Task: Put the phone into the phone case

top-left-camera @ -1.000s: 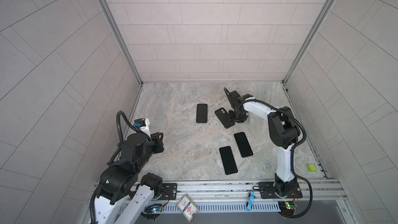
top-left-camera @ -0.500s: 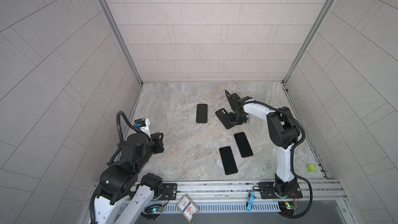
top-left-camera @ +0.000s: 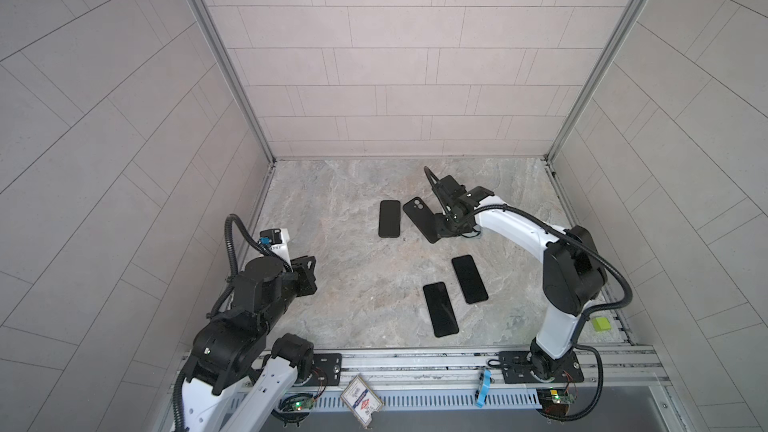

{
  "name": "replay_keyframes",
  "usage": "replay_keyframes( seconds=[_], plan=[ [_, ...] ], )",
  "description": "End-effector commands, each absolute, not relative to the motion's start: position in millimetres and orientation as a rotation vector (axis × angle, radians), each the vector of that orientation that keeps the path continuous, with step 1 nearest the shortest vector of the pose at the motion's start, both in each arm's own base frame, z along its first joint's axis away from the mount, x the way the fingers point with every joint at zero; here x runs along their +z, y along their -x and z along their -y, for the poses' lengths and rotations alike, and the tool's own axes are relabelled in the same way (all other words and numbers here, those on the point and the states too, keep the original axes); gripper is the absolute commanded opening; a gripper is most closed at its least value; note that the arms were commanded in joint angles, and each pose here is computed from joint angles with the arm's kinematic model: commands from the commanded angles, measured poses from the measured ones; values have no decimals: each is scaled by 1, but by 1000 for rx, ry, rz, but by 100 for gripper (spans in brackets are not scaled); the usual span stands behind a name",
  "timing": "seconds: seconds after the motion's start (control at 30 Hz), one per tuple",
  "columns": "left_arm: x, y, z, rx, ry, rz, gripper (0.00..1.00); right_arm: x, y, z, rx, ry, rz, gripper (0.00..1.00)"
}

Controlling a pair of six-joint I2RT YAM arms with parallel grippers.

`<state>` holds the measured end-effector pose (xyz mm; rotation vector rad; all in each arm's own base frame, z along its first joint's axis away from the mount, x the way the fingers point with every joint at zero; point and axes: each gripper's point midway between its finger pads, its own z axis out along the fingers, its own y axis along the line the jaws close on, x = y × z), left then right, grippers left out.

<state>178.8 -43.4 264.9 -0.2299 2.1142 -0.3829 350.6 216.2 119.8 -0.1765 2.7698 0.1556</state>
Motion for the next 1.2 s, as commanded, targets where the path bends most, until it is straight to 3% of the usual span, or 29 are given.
replay_keyframes(
  seconds=[0.0,0.33,0.6,0.8,0.87,1.03,1.17],
  plan=[
    [263,-181,43,-370,222,-2113,19,115,-322,-241,122,277,-2773,0],
    [262,-181,43,-371,221,-2116,19,68,-248,-320,119,531,-2808,2],
    [261,-182,45,-375,216,-2123,19,56,-223,-332,-63,749,-2736,4],
    [261,-182,45,-378,214,-2124,19,46,-218,-329,-81,760,-2761,7],
    [261,-182,46,-380,213,-2125,19,45,-217,-330,-80,761,-2766,15],
    [261,-182,46,-382,210,-2125,19,47,-219,-326,-105,743,-2756,55],
    [260,-183,46,-382,209,-2129,19,60,-223,-319,-141,726,-2726,65]
  ],
)
